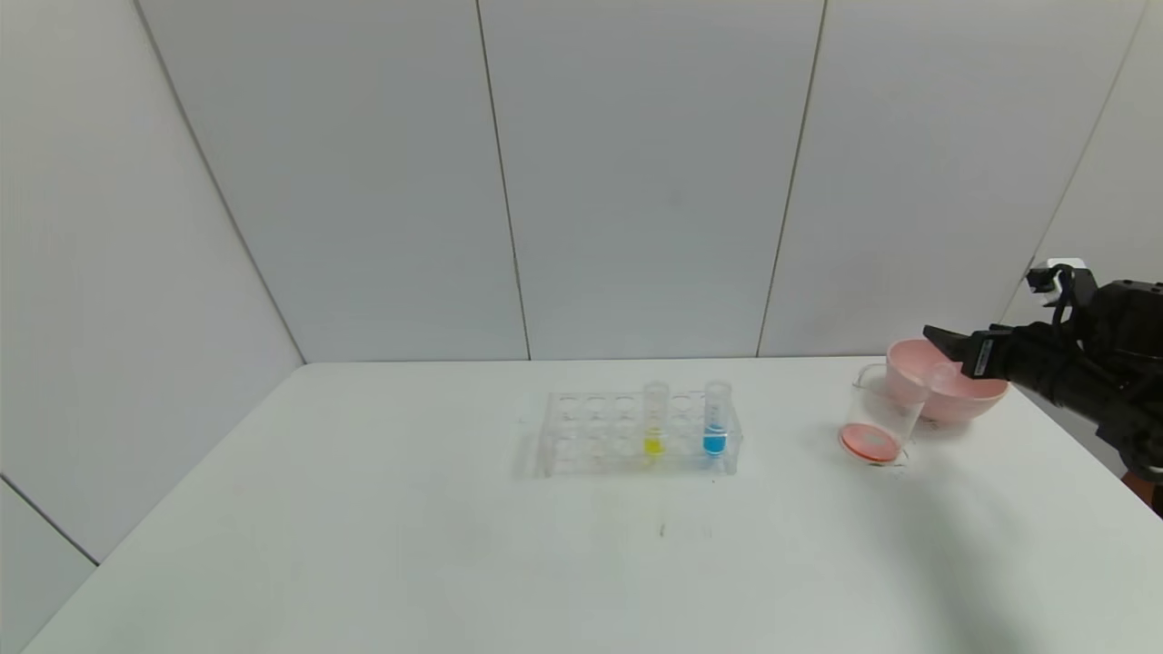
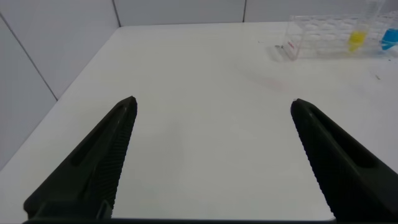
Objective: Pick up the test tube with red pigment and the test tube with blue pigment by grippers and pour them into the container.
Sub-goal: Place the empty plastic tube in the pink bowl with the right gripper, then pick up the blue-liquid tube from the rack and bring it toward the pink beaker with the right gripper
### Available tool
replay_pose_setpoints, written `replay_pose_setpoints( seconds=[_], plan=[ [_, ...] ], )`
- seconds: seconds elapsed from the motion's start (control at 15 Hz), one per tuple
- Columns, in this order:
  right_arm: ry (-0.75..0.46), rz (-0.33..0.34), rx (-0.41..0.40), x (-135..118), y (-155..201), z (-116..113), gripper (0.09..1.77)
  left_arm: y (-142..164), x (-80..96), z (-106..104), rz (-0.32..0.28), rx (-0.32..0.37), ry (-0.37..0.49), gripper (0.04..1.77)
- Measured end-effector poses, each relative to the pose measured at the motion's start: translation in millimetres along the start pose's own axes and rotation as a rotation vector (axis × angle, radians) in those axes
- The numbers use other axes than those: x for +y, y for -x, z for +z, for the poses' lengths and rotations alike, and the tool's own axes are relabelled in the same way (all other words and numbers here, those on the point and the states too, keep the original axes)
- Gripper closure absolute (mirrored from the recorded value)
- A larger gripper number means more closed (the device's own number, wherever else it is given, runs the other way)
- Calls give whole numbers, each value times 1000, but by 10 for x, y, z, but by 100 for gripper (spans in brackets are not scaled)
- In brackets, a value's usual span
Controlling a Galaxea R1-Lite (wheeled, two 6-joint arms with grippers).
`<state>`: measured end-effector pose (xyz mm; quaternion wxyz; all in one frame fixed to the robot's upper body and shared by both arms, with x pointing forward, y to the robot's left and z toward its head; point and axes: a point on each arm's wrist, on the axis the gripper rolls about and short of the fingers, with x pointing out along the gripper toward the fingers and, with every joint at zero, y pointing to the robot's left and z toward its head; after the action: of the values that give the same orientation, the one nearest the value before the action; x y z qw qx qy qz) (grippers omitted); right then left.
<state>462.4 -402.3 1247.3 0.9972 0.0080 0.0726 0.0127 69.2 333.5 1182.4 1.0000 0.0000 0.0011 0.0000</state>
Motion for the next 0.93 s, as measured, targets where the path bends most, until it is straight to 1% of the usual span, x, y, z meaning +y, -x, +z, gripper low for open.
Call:
replay_pose_setpoints(
  seconds=[0.2, 0.4, 0.53, 0.73, 0.93],
  plan=[
    [2, -32, -9, 393, 418, -79, 27, 0, 0, 0, 0, 0, 0, 5],
    [2, -49, -29, 794, 843, -201, 23, 0, 0, 1, 0, -1, 0, 5],
    [-19, -67, -47, 1062, 1066, -284, 21, 0, 0, 0, 0, 0, 0, 5],
    [-49, -49, -41, 1428, 1290, -414, 19, 0, 0, 0, 0, 0, 0, 5],
    [-64, -9, -66, 1862, 1429, -480, 18, 0, 0, 0, 0, 0, 0, 5]
  ],
)
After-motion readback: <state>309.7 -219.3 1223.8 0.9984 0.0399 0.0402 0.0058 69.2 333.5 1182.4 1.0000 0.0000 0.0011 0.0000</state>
